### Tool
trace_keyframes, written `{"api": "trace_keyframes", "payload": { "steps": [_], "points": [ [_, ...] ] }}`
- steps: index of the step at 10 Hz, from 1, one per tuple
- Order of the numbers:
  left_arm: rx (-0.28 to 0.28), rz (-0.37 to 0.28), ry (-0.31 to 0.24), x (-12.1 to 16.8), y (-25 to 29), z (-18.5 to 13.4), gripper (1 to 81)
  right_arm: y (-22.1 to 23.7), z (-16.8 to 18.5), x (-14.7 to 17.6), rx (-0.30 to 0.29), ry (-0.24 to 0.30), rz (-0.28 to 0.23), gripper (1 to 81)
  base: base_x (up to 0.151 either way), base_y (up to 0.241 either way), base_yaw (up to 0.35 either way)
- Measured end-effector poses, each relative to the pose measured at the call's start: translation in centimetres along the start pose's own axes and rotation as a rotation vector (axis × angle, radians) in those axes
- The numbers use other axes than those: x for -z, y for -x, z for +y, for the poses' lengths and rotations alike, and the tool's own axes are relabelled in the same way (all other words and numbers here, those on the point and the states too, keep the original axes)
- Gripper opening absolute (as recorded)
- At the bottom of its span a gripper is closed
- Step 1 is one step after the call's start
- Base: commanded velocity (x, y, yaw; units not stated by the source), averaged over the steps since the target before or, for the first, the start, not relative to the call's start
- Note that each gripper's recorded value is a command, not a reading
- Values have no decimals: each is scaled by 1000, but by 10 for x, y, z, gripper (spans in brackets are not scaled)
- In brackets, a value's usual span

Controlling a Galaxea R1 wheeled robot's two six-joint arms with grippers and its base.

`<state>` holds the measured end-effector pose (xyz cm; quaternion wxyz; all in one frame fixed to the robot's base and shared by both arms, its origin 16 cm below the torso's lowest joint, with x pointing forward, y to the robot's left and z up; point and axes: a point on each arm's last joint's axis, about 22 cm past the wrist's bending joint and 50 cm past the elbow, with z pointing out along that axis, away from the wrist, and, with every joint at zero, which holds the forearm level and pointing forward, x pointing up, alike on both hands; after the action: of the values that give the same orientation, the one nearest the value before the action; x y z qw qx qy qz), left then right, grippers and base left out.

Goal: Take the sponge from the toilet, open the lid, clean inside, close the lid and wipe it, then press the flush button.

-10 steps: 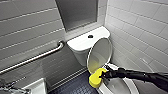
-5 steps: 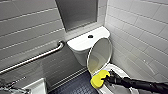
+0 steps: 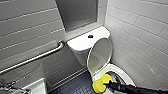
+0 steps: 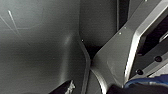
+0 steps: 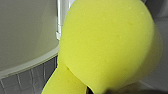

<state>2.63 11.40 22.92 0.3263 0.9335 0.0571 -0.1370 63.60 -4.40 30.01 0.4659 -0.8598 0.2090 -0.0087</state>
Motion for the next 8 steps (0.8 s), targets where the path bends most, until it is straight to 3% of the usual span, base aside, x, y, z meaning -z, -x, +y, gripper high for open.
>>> {"api": "trace_keyframes", "payload": {
  "steps": [3, 6, 8],
  "points": [
    [-1, 2, 1, 0, -1, 0, 811, 16, 46, 50, -30, 54, -9, 10, 0, 0, 0],
    [-1, 1, 1, 0, 0, 0, 811, 49, 74, 79, -68, 53, -27, 10, 0, 0, 0],
    [-9, 4, 1, 0, -1, 0, 811, 67, 95, 109, -87, 84, -40, 10, 0, 0, 0]
  ]
}}
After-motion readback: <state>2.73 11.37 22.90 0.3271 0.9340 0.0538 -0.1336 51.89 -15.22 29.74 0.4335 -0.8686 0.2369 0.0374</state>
